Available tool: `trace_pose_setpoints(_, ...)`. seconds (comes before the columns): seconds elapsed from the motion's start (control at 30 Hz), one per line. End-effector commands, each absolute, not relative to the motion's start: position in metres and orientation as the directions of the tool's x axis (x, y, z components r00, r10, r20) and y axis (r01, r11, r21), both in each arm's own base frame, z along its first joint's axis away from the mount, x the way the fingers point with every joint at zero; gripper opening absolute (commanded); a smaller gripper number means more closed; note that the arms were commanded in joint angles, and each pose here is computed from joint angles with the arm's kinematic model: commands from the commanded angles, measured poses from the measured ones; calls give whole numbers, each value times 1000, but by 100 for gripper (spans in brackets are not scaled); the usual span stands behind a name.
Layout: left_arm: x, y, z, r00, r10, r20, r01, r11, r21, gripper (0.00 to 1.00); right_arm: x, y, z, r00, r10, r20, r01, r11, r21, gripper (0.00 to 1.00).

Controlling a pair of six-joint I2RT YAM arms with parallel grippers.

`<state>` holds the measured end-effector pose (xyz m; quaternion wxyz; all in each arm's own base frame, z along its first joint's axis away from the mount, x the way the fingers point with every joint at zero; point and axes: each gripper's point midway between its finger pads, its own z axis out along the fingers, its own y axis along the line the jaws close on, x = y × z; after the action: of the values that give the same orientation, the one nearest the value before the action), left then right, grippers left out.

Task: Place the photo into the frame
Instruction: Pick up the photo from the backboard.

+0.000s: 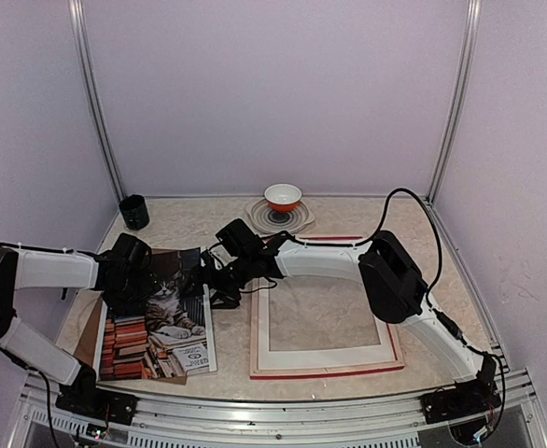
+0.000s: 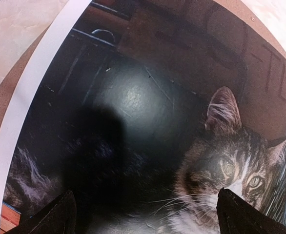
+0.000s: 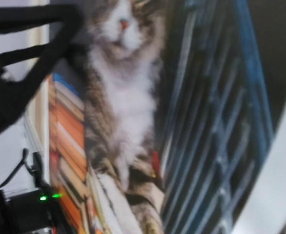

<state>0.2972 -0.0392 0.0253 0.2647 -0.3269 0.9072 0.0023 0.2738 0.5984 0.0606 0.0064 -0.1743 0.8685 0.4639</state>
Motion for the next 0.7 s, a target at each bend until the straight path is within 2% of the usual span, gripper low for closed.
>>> trace_pose_setpoints(0.0, 291, -49, 11, -681, -580, -447, -569, 803, -176, 99, 263, 606, 78, -950, -285, -124, -241, 424, 873, 92)
trace_pose_setpoints(0.2, 292, -53, 12, -688, -571, -448, -553, 812, -187, 99, 273, 601, 101, -960, -245, -137, -222, 363, 905, 88)
trace_pose_setpoints(0.23, 292, -54, 13, -689, -569, -449, -552, 813, -185, 99, 274, 600, 102, -960, -244, -137, -221, 361, 906, 83)
trace_pose_setpoints(0.4, 295, -58, 19, -688, -562, -459, -539, 819, -196, 99, 272, 594, 93, -961, -252, -115, -206, 376, 903, 44)
trace_pose_setpoints(0.5, 297, -61, 25, -685, -557, -470, -531, 823, -202, 99, 272, 589, 86, -961, -253, -110, -207, 397, 894, 24)
trace_pose_setpoints(0.67, 301, -67, 36, -682, -545, -487, -517, 831, -206, 99, 274, 582, 81, -963, -247, -109, -207, 413, 887, 4)
